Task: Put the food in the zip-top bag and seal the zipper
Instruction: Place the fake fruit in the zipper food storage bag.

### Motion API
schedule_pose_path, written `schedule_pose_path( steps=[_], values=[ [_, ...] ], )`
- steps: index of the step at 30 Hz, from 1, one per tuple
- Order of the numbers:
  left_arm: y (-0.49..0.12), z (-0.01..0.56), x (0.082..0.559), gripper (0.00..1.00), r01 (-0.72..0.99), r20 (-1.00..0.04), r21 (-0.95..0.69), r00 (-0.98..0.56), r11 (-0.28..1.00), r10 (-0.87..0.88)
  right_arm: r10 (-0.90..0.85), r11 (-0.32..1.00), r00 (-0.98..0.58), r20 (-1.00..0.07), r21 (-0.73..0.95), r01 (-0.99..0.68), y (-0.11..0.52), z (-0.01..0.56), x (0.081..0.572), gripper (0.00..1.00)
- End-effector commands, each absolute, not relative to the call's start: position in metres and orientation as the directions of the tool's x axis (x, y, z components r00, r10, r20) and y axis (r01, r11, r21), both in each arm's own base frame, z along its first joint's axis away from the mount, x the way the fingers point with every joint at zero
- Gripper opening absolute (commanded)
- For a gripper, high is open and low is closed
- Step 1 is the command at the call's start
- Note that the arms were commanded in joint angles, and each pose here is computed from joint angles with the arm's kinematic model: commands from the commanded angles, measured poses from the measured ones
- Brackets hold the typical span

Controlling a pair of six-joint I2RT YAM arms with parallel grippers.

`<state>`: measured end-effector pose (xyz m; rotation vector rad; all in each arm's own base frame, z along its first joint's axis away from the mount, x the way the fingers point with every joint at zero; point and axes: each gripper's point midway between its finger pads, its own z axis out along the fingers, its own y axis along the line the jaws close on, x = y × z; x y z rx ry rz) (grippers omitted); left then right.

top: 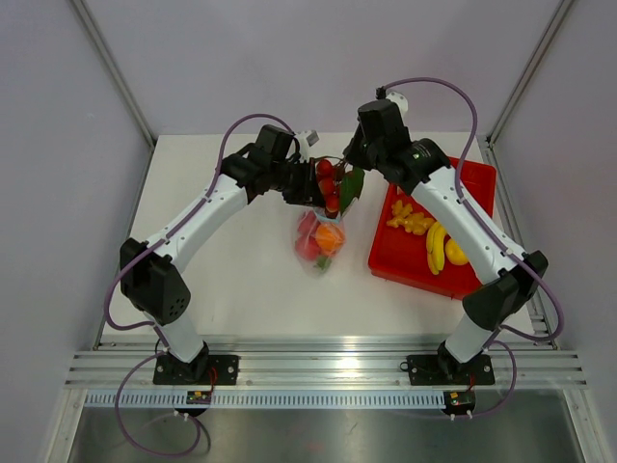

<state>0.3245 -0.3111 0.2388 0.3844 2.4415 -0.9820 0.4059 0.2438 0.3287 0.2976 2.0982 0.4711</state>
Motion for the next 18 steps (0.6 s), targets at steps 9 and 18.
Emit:
schedule_pose_path(
  steps=[9, 18],
  values=[
    [-0.311, 0.261, 0.315, 0.00, 0.514, -0.590, -0.553, -0.797, 0.656, 0.128, 0.382, 0.892, -0.473, -0.794, 0.450, -0.035, 0.249, 0.369, 0.409, 0.00],
    [-0.312, 0.266, 0.318, 0.00, 0.523, -0.599, -0.551, -0.791, 0.650, 0.128, 0.397, 0.871, -0.585, -0.707, 0.491, -0.003, 0.262, 0.302, 0.398, 0.00]
  ],
)
